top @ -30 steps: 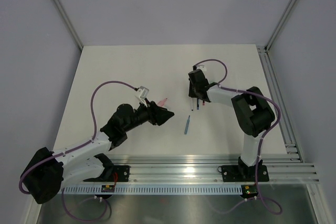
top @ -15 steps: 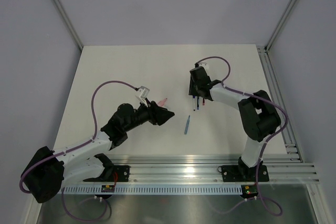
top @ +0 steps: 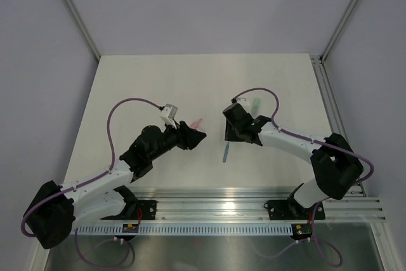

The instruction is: Insert the pens into the pen caps

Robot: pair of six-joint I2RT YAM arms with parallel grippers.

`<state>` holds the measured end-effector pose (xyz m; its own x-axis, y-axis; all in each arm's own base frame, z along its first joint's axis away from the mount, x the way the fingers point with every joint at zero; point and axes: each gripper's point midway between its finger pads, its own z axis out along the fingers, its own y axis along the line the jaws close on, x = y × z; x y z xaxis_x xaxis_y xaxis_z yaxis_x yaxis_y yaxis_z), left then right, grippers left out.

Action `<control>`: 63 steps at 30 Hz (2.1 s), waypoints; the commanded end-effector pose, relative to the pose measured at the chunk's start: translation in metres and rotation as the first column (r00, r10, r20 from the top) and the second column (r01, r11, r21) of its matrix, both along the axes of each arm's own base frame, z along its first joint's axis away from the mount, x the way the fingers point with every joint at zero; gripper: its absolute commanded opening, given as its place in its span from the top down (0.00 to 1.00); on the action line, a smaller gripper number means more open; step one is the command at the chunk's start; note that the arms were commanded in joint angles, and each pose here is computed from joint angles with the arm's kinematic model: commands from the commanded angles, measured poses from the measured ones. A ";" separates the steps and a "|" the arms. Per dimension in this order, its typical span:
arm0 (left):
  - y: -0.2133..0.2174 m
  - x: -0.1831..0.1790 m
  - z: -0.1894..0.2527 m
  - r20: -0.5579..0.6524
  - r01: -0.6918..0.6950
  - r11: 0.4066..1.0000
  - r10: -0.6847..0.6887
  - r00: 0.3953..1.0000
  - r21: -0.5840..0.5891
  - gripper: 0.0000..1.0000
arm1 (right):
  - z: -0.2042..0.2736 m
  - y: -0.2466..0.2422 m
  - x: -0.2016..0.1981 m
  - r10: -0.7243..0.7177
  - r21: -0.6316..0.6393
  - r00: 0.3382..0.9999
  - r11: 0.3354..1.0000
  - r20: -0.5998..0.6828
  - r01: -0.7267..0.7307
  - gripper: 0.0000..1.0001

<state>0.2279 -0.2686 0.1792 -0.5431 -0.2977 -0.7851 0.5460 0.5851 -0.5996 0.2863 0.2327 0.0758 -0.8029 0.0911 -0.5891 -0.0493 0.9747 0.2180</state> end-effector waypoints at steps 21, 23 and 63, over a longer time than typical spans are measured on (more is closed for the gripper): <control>-0.006 0.008 0.032 0.076 -0.003 0.999 0.005 0.997 -0.038 0.46 | -0.075 0.008 -0.029 -0.104 -0.187 0.977 0.980 -0.187 0.068 0.80; -0.008 0.008 0.032 0.073 0.008 0.999 -0.005 0.997 -0.037 0.46 | -0.071 0.004 -0.028 -0.116 -0.188 0.979 0.979 -0.169 0.083 0.92; -0.061 -0.022 0.025 -0.009 0.341 0.929 -0.345 0.938 -0.142 0.92 | 0.142 0.073 -0.057 0.048 0.502 0.943 0.837 0.328 -0.217 1.00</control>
<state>0.2000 -0.3223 0.1750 -0.7182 -0.1560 -0.6781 0.6092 0.3299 -0.7211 0.2364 0.2946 0.2022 -0.6290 0.3357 -0.7012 -0.2744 0.7481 0.6043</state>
